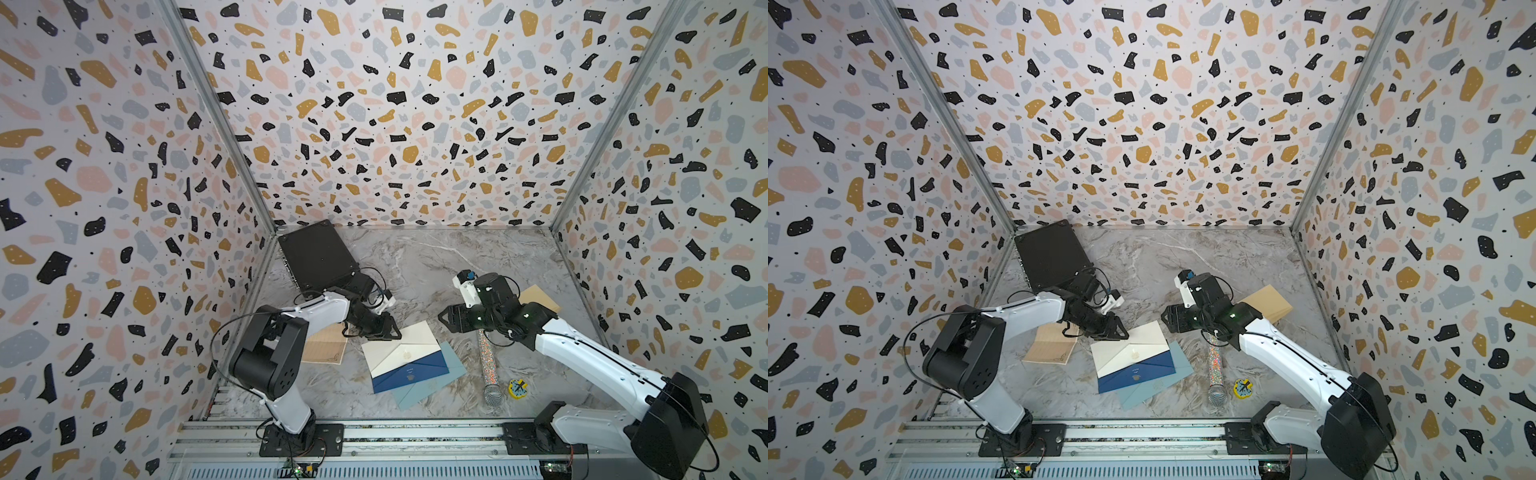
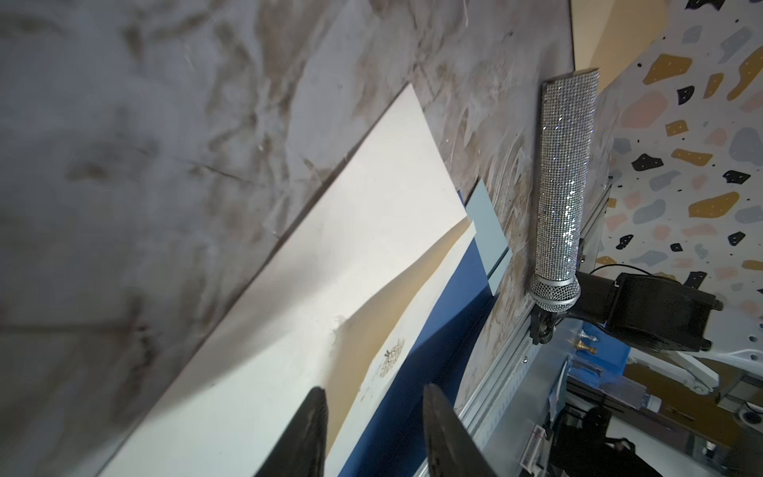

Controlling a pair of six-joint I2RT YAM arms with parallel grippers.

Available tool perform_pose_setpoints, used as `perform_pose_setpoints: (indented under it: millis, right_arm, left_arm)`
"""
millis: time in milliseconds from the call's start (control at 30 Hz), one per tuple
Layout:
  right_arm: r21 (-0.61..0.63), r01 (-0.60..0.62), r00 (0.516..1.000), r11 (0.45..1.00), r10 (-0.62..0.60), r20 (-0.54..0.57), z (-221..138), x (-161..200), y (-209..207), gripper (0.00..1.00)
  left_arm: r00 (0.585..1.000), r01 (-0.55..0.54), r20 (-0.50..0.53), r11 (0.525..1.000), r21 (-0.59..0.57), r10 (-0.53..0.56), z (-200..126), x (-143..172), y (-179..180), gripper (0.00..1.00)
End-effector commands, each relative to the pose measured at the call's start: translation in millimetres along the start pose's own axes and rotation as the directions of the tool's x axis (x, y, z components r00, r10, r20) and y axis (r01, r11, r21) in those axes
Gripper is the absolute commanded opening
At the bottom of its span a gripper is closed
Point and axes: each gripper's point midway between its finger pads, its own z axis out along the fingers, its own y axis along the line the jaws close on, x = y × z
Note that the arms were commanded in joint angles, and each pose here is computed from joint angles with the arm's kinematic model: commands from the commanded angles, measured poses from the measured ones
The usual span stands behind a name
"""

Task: Take the letter paper out of the envelope
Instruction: Pick up the envelope from the envelope.

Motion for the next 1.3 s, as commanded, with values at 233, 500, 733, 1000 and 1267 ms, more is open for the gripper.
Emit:
perform_pose_setpoints:
  millis: [233,500,733,1000,1267]
  right_arm:
    - [-0.078,-0.085,0.996,0.993,0.083,-0.019,-23,10,4,0.68]
    - [-0.081,-0.117,0.993,0.990,0.115,-0.030,-23,15,-1,0.68]
    - [-0.098,-0.164,0.986,0.982,0.161,-0.030,-16,13,-4,0.67]
    - [-0.095,-0.180,0.983,0.979,0.176,-0.044,-11,13,-7,0.66]
    - [-0.093,-0.189,0.982,0.978,0.185,-0.047,-9,13,-9,0.66]
  left_arm:
    - [0.982,-0.185,-0.046,0.983,-0.015,0.184,23,-20,-13,0.44]
    - [0.971,-0.208,-0.114,0.978,0.032,0.211,39,-6,-19,0.39]
    - [0.965,-0.222,-0.132,0.974,0.042,0.226,43,1,-22,0.36]
    - [0.963,-0.226,-0.147,0.974,0.018,0.226,44,4,-18,0.28]
    - [0.963,-0.242,-0.116,0.970,0.007,0.241,39,-5,-25,0.00]
